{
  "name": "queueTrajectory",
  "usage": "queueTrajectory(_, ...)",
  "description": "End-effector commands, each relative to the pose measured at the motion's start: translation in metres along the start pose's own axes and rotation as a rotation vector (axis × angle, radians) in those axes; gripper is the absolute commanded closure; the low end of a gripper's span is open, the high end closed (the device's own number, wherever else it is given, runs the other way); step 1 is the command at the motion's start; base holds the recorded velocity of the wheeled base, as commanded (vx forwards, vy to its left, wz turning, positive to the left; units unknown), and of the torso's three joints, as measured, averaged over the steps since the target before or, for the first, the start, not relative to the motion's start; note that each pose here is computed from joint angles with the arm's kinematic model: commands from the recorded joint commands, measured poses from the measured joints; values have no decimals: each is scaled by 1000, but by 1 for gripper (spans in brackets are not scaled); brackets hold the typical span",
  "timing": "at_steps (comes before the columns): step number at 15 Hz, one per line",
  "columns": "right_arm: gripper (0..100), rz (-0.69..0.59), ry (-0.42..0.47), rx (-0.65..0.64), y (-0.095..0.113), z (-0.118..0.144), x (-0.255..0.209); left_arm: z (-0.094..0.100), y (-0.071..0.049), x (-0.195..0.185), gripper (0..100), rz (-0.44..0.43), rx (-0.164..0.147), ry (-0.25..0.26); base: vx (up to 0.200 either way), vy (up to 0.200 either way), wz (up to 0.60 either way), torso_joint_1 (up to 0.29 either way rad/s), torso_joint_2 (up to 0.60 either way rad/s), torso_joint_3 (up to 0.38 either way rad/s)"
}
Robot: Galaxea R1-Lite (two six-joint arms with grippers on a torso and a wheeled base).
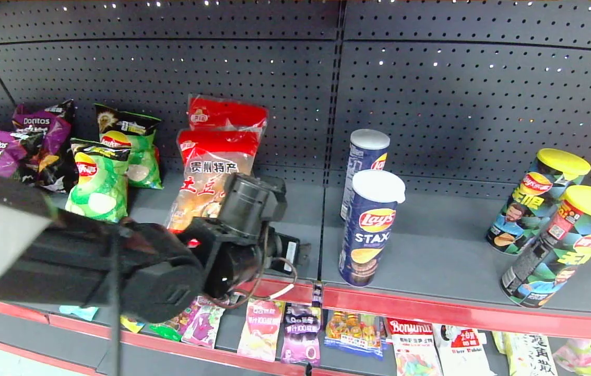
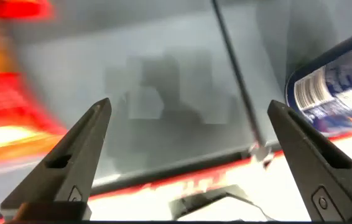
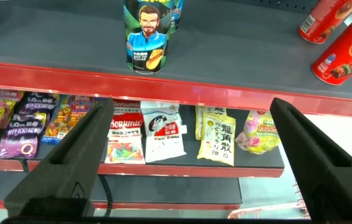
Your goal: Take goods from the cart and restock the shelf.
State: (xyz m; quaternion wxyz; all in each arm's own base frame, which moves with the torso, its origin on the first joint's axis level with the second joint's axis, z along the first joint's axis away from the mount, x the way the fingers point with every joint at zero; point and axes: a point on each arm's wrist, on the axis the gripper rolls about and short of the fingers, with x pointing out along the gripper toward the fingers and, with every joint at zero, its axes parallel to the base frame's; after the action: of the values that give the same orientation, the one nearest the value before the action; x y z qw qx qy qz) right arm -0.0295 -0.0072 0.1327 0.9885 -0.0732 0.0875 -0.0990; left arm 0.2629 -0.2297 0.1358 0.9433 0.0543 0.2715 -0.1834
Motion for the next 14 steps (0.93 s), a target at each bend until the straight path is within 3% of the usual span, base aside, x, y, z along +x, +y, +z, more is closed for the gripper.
queueTrajectory(1, 0, 40, 41, -15, 3, 7, 12, 1, 68, -102, 0, 138, 23, -147, 0, 0, 0, 0, 0, 0)
queueTrajectory(3, 0, 44, 76, -24, 4, 8, 17, -17, 101, -146, 0, 228, -20, -194, 0, 0, 0, 0, 0, 0)
queueTrajectory(5, 0, 39, 104, -32, 5, 10, 21, -41, 120, -182, 0, 314, -64, -199, 0, 0, 0, 0, 0, 0)
queueTrajectory(7, 0, 20, 140, -33, 6, 12, 26, -71, 133, -226, 0, 431, -113, -111, 0, 0, 0, 0, 0, 0)
queueTrajectory(8, 0, 23, 138, -35, 6, 11, 27, -89, 134, -247, 0, 483, -137, -59, 0, 0, 0, 0, 0, 0)
queueTrajectory(10, 0, 36, 147, -38, 7, 7, 27, -121, 128, -286, 0, 558, -180, -8, 0, 0, 0, 0, 0, 0)
queueTrajectory(12, 0, 46, 147, -41, 7, 7, 27, -128, 124, -301, 0, 547, -183, -3, 0, 0, 0, 0, 0, 0)
queueTrajectory(13, 0, 49, 145, -42, 7, 3, 24, -138, 117, -313, 0, 462, -195, -44, 0, 0, 0, 0, 0, 0)
queueTrajectory(14, 0, 42, 154, -48, 6, 1, 22, -142, 117, -313, 0, 450, -195, -49, 0, 0, 0, 0, 0, 0)
